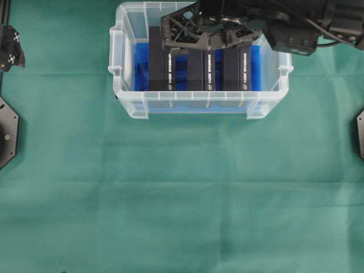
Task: Take out the box from the case.
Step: 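Move the right gripper over the middle black box in the bin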
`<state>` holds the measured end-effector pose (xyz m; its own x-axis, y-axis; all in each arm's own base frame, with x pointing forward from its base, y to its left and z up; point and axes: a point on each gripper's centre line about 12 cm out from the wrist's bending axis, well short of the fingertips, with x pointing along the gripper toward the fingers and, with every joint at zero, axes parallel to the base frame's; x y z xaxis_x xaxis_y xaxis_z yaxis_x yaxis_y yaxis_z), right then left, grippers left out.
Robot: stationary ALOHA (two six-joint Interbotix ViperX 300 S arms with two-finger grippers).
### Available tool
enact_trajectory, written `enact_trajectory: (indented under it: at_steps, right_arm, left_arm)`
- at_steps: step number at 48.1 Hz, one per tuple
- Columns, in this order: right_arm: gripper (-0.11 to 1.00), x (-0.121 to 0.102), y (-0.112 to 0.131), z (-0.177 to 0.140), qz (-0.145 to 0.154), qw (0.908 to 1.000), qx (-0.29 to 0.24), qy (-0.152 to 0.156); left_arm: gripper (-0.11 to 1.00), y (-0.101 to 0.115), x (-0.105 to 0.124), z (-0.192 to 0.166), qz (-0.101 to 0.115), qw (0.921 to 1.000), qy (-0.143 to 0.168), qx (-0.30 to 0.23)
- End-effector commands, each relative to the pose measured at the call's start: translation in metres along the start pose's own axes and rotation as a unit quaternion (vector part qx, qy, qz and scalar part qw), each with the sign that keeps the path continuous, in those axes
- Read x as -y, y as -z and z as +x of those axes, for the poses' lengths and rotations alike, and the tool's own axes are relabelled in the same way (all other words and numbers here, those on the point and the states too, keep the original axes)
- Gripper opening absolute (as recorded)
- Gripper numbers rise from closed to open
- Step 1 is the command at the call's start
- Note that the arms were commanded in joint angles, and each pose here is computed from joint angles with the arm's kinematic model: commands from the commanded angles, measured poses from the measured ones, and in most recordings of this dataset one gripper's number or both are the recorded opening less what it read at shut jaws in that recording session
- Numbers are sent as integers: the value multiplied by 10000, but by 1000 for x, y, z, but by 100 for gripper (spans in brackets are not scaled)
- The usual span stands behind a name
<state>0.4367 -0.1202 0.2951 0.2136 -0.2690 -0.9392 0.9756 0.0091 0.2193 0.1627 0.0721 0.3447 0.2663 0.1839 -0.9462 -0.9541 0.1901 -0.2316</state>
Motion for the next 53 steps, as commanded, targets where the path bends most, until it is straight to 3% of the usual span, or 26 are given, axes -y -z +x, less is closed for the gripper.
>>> enact_trajectory:
  at_steps: [1, 53]
  right_arm:
    - [95, -3, -2, -15, 15, 9998, 39, -174]
    - [95, -2, -2, -14, 2, 9999, 44, -111]
  left_arm:
    - [90, -2, 1, -4, -17, 10000, 59, 62]
    - [90, -2, 1, -4, -17, 10000, 59, 62]
